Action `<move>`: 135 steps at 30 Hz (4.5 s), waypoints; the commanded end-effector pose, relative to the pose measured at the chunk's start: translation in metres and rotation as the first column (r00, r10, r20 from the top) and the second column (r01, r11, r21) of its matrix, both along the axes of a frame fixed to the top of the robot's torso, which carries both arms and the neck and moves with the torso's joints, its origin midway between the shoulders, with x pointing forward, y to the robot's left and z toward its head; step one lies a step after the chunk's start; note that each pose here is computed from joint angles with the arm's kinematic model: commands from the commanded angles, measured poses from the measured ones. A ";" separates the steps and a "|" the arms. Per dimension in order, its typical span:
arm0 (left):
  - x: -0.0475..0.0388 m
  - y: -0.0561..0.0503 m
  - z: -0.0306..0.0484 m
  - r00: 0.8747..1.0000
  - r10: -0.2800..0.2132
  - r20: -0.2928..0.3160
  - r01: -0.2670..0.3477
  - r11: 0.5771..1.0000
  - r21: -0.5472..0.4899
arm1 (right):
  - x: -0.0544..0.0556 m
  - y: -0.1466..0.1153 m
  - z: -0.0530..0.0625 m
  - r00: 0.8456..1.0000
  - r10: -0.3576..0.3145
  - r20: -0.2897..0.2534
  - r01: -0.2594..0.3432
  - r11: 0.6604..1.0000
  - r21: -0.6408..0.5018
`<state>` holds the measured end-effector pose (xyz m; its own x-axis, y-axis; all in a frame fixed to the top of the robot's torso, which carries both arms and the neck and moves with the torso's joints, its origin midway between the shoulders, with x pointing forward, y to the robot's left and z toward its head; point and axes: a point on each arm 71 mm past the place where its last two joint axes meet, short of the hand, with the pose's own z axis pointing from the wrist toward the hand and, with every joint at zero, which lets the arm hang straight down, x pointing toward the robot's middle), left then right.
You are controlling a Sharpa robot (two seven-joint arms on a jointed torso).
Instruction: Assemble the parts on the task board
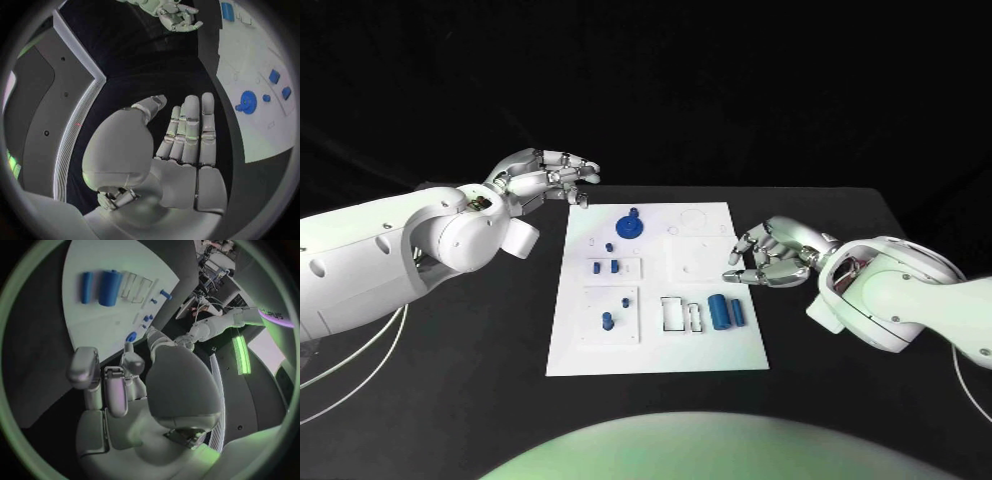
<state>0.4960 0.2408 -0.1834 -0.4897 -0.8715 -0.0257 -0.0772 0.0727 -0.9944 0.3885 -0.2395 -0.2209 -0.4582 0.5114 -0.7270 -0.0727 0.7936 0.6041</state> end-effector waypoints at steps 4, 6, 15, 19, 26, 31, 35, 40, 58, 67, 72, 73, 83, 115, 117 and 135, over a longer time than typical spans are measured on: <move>-0.0020 -0.002 0.0012 1.000 -0.009 0.008 0.009 1.000 -0.019 | -0.009 -0.002 -0.015 0.997 -0.067 -0.047 0.063 0.994 -0.095; -0.0027 -0.002 0.0013 1.000 -0.010 0.008 0.010 1.000 -0.021 | -0.011 -0.002 -0.019 0.996 -0.077 -0.051 0.072 0.992 -0.108; -0.0037 0.001 0.0011 1.000 0.000 -0.009 0.000 0.999 -0.041 | -0.017 0.007 -0.035 0.994 -0.082 -0.067 0.070 0.985 -0.159; -0.0041 0.001 0.0012 1.000 0.000 -0.013 -0.001 0.999 -0.046 | -0.019 0.012 -0.040 0.996 -0.067 -0.060 0.055 0.982 -0.179; -0.0050 0.000 0.0012 1.000 -0.005 -0.019 0.004 0.999 -0.050 | -0.020 0.020 -0.047 0.997 -0.044 -0.058 0.032 0.979 -0.202; -0.0052 0.000 0.0012 1.000 -0.006 -0.020 0.005 0.999 -0.049 | -0.020 0.025 -0.051 0.998 -0.031 -0.056 0.018 0.976 -0.215; -0.0052 0.000 0.0013 1.000 -0.005 -0.018 0.004 0.999 -0.047 | -0.019 0.027 -0.053 0.998 -0.023 -0.056 0.010 0.975 -0.222; -0.0054 0.000 0.0013 1.000 -0.007 -0.019 0.006 0.999 -0.047 | -0.018 0.027 -0.055 0.999 -0.014 -0.050 0.002 0.971 -0.240; -0.0057 0.001 0.0010 1.000 -0.007 -0.022 0.006 0.999 -0.042 | -0.019 0.046 -0.060 0.999 0.045 -0.013 -0.047 0.960 -0.275; -0.0058 0.000 0.0009 1.000 -0.010 -0.022 0.009 0.999 -0.039 | -0.020 0.049 -0.062 0.998 0.056 -0.034 -0.064 0.954 -0.293; -0.0059 0.000 0.0008 1.000 -0.013 -0.022 0.012 0.999 -0.037 | -0.020 0.049 -0.064 0.996 0.068 -0.059 -0.084 0.942 -0.325; -0.0060 0.000 0.0008 1.000 -0.014 -0.022 0.013 0.999 -0.037 | -0.020 0.049 -0.065 0.995 0.070 -0.064 -0.088 0.940 -0.331; -0.0064 0.000 0.0008 1.000 -0.018 -0.022 0.017 0.999 -0.032 | -0.022 0.048 -0.068 0.994 0.086 -0.065 -0.104 0.924 -0.369; -0.0046 -0.003 0.0002 1.000 -0.020 -0.017 0.019 0.999 -0.033 | -0.019 0.043 -0.051 0.994 -0.091 -0.060 0.084 0.991 -0.105; -0.0044 -0.003 0.0000 1.000 -0.019 -0.017 0.018 0.999 -0.033 | -0.019 0.044 -0.050 0.993 -0.099 -0.067 0.093 0.992 -0.088; -0.0042 -0.006 -0.0003 1.000 -0.025 -0.013 0.025 0.999 -0.036 | -0.023 0.084 -0.056 0.976 0.010 -0.216 -0.019 0.999 -0.038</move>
<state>0.4923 0.2377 -0.1853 -0.4964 -0.8681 0.0080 -0.1006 0.0484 -0.9937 0.3666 -0.1572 -0.2751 -0.5814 0.4927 -0.6475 0.0466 0.8146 0.5781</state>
